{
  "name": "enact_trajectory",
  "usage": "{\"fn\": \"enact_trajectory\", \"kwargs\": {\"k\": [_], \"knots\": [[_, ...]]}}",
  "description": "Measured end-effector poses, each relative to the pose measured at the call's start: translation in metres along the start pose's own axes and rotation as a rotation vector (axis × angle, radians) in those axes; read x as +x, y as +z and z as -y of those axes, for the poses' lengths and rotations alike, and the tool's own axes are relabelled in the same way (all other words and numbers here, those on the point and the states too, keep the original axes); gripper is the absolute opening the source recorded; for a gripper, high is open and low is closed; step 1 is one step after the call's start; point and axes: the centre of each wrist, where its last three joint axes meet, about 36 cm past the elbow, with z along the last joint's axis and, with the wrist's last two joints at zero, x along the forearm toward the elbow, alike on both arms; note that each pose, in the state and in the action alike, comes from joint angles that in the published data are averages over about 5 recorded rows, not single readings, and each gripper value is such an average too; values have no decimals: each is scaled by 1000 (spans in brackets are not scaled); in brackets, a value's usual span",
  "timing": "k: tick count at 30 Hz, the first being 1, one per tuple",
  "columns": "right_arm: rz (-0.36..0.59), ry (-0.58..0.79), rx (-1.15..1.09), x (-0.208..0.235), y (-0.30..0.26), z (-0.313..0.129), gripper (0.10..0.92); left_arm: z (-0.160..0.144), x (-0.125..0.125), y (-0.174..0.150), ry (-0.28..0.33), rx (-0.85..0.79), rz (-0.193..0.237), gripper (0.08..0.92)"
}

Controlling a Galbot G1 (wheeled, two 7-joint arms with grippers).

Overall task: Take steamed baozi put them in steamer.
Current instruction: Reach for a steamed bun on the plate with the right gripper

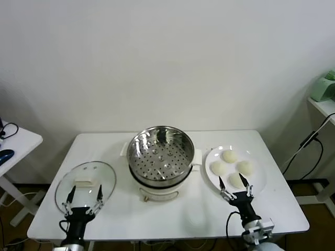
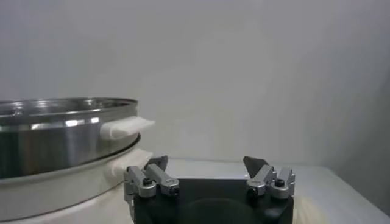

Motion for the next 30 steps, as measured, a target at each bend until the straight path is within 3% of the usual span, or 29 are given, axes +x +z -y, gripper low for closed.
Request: {"fn": "enact_trajectory", "kwargs": {"k": [6,14,22,30], "knots": [[-5,-75,115,-27,-19,36,823,2,-1,-3,13,9,7,823],[-77,-286,366,-89,-60,110,823,7,1,-4,42,18,-5,823],[-259,-526,646,-157,-112,184,823,14,-1,-3,60,31,-21,823],[-477,-747,876,-233,-167,219,823,15,-6,-1,57,40,-35,823]]}}
